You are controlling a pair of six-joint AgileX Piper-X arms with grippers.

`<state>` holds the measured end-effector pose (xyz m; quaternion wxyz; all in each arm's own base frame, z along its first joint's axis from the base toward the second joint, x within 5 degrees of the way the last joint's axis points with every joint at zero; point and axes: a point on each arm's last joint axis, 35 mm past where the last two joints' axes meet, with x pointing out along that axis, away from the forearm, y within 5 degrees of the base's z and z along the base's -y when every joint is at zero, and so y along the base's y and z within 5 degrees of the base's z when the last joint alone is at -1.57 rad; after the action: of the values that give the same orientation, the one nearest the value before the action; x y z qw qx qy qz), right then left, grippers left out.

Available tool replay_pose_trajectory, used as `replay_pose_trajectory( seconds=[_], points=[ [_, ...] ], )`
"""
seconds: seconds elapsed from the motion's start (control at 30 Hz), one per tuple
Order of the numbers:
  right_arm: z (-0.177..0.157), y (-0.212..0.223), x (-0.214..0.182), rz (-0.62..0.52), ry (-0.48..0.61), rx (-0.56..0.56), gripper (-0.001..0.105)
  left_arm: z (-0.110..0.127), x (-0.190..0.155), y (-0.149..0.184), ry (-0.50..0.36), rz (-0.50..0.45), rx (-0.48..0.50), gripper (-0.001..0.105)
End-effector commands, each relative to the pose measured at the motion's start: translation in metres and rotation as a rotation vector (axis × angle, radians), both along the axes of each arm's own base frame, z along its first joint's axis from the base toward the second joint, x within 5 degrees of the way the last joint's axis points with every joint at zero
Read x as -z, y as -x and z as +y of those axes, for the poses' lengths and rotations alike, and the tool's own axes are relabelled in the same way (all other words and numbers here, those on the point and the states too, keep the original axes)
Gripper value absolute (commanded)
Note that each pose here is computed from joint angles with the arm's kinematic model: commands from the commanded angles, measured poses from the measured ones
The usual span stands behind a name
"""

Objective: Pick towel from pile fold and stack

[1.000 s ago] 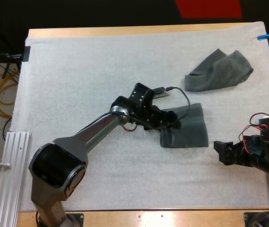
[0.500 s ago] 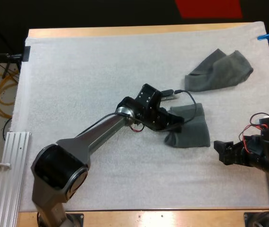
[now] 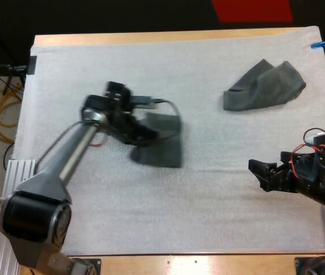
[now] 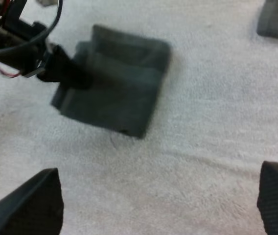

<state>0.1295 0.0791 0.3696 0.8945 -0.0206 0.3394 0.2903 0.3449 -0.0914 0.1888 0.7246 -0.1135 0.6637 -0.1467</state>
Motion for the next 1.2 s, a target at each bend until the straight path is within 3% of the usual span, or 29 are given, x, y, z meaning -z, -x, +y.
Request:
replay_pose_trajectory(
  seconds=[0.0, 0.27, 0.47, 0.6, 0.77, 0.83, 0.87, 0.97, 1.1, 1.17],
  points=[
    [0.001, 0.000, -0.004, -0.013, -0.020, -0.014, 0.078, 0.011, -0.003, 0.002, -0.062, 0.005, 0.010, 0.000],
    [0.001, 0.000, -0.004, -0.013, -0.020, -0.014, 0.078, 0.108, -0.001, -0.001, -0.283, 0.024, -0.159, 0.000],
    [0.001, -0.001, -0.004, -0.011, -0.019, -0.014, 0.078, 0.151, -0.001, 0.003, -0.389, 0.035, -0.219, 0.000],
    [0.003, -0.004, -0.001, 0.002, -0.013, -0.013, 0.078, 0.163, -0.001, 0.007, -0.436, 0.047, -0.201, 0.014],
    [0.006, -0.009, 0.003, 0.026, -0.001, -0.012, 0.078, 0.169, -0.002, 0.008, -0.565, 0.062, -0.197, 0.057],
    [0.007, -0.010, 0.003, 0.031, -0.002, -0.017, 0.078, 0.172, -0.003, 0.009, -0.637, 0.069, -0.202, 0.067],
    [0.007, -0.010, 0.003, 0.033, -0.004, -0.020, 0.078, 0.174, -0.005, 0.010, -0.706, 0.075, -0.207, 0.067],
    [0.007, -0.010, 0.003, 0.033, -0.005, -0.021, 0.078, 0.176, -0.016, 0.012, -0.792, 0.056, -0.232, 0.067],
    [0.007, -0.010, 0.003, 0.033, -0.005, -0.021, 0.078, 0.172, -0.041, 0.018, -0.724, -0.029, -0.285, 0.067],
    [0.007, -0.010, 0.003, 0.033, -0.005, -0.021, 0.078, 0.166, -0.064, 0.026, -0.621, -0.110, -0.304, 0.067]
  ],
)
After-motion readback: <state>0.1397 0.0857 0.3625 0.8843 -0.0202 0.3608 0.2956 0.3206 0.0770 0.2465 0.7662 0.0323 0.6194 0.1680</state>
